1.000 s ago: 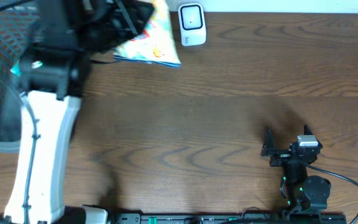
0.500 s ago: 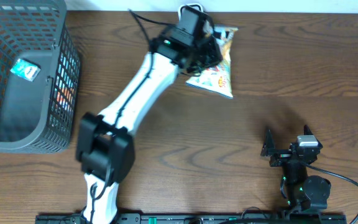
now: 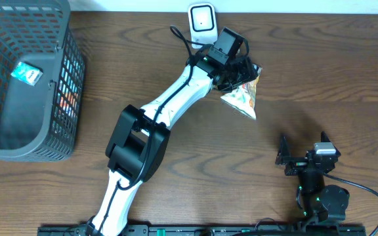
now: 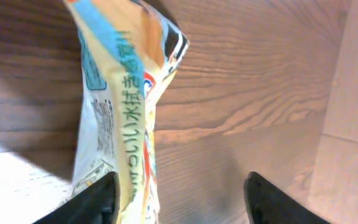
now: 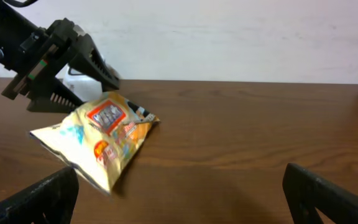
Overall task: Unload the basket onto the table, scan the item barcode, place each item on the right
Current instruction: 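Lift the yellow snack bag out and carry it toward the scanner, then hold the yellow bag in front of the white scanner, turning it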
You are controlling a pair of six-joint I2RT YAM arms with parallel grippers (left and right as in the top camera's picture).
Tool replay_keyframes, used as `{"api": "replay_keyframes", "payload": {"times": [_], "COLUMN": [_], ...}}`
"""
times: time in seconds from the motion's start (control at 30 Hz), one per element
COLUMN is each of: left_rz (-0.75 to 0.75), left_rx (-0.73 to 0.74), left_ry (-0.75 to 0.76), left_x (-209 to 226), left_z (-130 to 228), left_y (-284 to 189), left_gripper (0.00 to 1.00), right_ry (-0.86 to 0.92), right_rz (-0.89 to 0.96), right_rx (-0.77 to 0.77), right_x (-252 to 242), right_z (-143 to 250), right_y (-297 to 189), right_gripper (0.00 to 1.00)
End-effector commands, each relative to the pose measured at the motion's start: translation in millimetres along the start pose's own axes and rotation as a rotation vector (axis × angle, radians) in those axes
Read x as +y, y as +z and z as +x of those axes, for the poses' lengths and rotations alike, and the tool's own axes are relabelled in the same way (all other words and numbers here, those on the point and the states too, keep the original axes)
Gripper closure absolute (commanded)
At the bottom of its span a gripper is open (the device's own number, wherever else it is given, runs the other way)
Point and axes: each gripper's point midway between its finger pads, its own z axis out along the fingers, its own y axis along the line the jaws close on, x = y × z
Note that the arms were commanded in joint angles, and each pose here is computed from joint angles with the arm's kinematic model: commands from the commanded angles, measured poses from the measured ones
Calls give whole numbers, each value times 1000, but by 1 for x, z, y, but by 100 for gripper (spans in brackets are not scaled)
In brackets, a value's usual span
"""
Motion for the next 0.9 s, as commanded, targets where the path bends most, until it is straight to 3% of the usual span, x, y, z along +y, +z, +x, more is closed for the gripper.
{"api": "replay_keyframes", "payload": {"times": [0.0,0.27,0.33,0.47,0.53,0.77,0.87], "left_rz": [0,100,133,141,152,156,22], "left_rx": [-13,-18,-25,-46,-30,-71,-84], "left_ry": [8,-25,-37,-39,22,339,396], "left_x": [-1,-8,-9,1,3,-22,-11], "left_z": [-4,-34,-45,-62,-62,-49,-38], "left_y": [-3,-41,-58,-87,-98,-126,-116], "left_gripper": [27,28,41,85,92,92,92], "right_ry": [6,6,6,6,6,6,6], "right_rz": [-14,-15,-15,-15,-15,-15,-15], "right_rx": [2,2,2,2,2,2,2], "right_x": [3,3,3,3,3,3,3], "right_z": [1,1,1,1,1,1,1], "right_y": [0,0,0,0,0,0,0], "right_gripper": [1,1,1,1,1,1,1]}}
